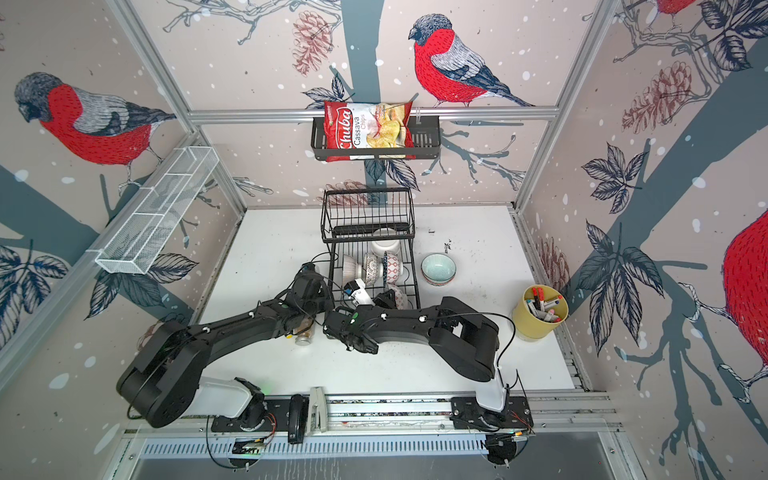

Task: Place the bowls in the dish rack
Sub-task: 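Lower the green-patterned bowl upright into the rack's nearest slot, then open the right gripper and withdraw it toward the small green bowls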

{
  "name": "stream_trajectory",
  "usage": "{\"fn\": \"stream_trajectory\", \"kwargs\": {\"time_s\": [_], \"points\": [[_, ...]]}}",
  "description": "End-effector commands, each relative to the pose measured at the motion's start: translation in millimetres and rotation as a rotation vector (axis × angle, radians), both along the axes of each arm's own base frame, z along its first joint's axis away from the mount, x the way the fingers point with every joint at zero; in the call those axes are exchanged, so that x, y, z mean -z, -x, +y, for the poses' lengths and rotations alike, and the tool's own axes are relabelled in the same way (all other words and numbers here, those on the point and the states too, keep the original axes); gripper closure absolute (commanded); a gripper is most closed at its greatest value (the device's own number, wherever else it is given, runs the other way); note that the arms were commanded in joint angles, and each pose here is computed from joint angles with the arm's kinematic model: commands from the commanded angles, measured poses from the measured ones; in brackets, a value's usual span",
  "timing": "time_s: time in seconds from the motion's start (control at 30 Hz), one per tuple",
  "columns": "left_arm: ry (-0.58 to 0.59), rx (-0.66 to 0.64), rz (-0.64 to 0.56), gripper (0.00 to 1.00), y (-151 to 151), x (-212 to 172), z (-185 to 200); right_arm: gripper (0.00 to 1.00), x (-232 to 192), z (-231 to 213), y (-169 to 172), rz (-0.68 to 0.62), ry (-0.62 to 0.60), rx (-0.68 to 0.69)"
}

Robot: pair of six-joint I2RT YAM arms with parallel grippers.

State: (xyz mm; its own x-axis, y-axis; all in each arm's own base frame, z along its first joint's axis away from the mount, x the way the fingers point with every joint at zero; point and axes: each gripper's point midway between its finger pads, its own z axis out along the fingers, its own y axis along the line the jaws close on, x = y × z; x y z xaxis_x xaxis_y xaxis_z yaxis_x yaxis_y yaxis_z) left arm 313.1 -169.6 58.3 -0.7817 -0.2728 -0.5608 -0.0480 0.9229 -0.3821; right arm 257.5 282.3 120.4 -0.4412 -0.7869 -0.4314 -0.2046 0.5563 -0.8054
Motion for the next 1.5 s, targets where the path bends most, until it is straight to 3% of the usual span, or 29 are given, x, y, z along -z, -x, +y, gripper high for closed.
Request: {"fn": "stream_trajectory", "kwargs": {"time_s": [0.0, 0.33, 1.1, 1.47], "points": [[0.143, 0.033, 0.031, 1.00, 4, -5, -22, 0.79, 18, 3, 8, 0.103, -0.063, 0.003], [0.143, 0.029, 0.029, 1.00, 6, -5, -20, 0.66, 16, 1, 8, 0.105, -0.093, 0.019], [0.163, 0.024, 0.033, 1.00, 7, -3, -22, 0.16, -2, -5, 4, 0.096, -0.208, 0.051], [0.160, 0.028, 0.039, 1.00, 6, -2, -23, 0.03, -11, -3, 1, 0.126, -0.292, 0.060]]}}
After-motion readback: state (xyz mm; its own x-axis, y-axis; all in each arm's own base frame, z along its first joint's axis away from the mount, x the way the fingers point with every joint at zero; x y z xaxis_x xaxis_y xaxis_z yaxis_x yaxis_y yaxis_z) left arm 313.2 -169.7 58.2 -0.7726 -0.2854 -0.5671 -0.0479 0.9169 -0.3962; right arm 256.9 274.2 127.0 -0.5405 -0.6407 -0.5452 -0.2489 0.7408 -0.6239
